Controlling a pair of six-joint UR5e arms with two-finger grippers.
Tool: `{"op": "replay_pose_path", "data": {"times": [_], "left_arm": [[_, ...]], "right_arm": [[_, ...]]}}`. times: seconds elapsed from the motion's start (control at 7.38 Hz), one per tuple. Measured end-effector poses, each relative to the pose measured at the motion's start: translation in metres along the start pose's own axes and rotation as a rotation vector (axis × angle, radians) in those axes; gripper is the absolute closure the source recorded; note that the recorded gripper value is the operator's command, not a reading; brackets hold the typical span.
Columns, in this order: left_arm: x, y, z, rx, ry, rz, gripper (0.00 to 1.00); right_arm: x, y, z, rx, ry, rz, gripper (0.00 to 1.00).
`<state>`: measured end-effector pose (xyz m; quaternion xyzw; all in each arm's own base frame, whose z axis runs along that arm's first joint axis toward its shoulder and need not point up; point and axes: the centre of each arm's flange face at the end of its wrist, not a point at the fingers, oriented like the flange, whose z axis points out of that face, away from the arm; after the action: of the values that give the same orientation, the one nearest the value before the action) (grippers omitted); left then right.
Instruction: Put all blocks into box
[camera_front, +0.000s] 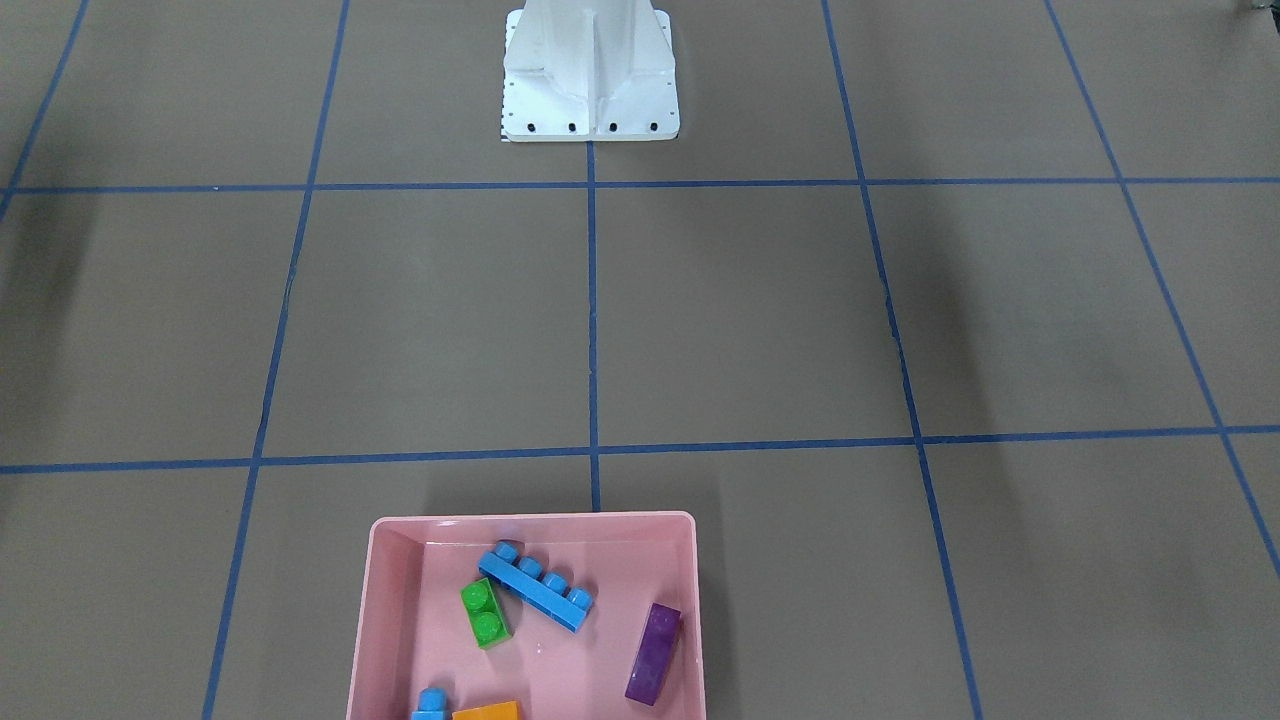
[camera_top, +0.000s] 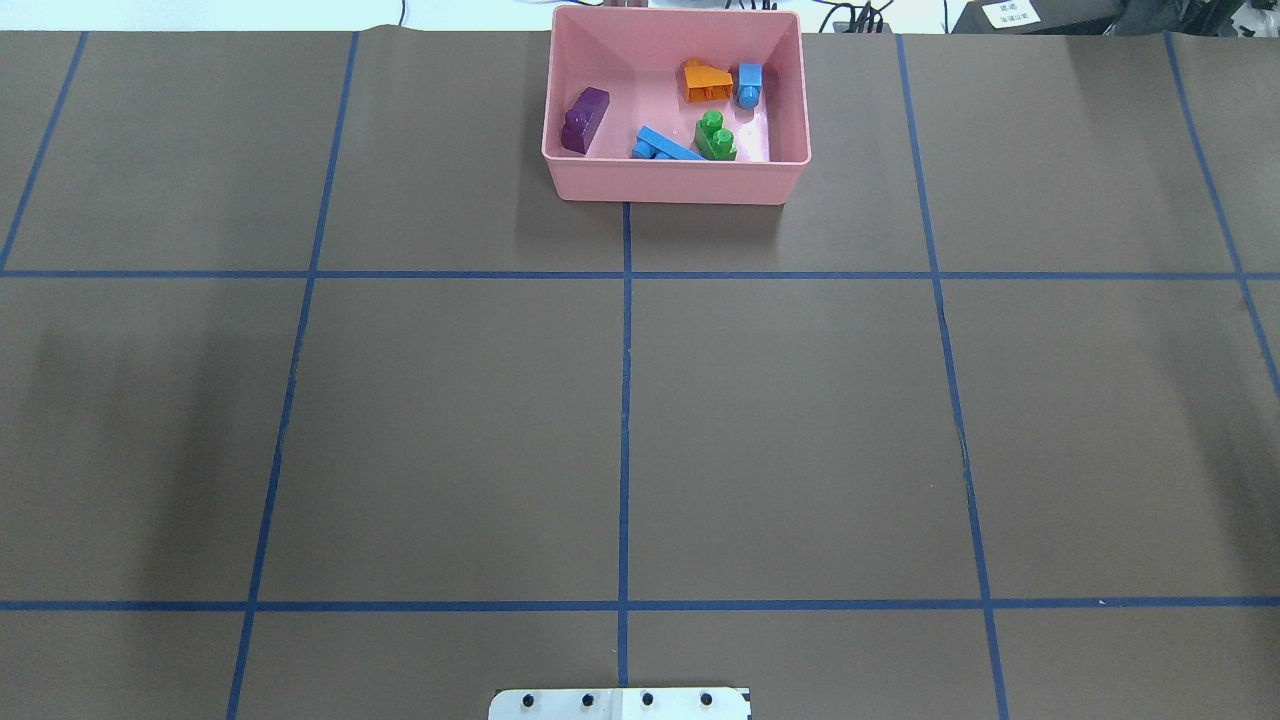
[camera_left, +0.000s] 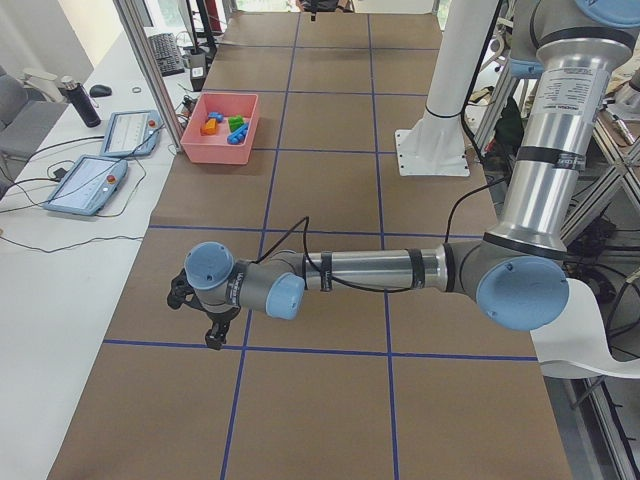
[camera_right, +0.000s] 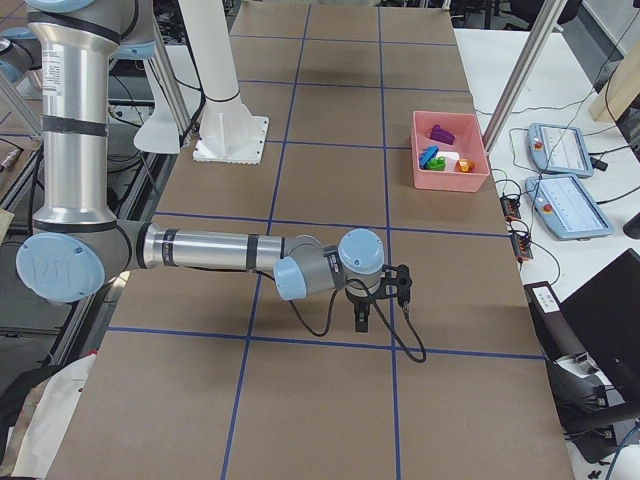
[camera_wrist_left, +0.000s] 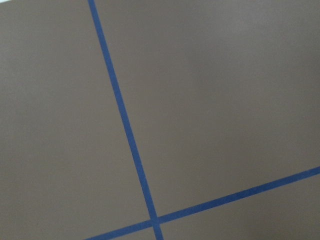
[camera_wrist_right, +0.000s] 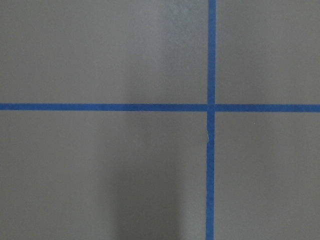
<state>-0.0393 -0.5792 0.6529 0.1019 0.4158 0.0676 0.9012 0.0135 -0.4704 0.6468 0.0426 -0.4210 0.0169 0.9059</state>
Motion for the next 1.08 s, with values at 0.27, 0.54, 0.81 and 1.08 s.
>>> {"op": "replay_pose_path", "data": {"times": [0.27,0.54,0.81,1.08], "left_arm": [[-0.016,0.017,-0.020,0.006,-0.015,-0.070,0.00],[-0.009,-0.004,-0.044,-0.036,-0.048,-0.134,0.00],[0.001,-0.007,-0.044,-0.082,-0.066,-0.125,0.00],[0.003,-0.002,-0.039,-0.103,-0.085,-0.105,0.00]], "right_arm": [[0.007,0.010,0.000,-0.009,0.003,-0.011,0.00],[0.004,0.018,-0.002,-0.017,0.003,-0.018,0.00],[0.002,0.021,-0.004,-0.020,0.002,-0.018,0.00],[0.003,0.022,0.003,-0.057,0.024,-0.041,0.00]]}}
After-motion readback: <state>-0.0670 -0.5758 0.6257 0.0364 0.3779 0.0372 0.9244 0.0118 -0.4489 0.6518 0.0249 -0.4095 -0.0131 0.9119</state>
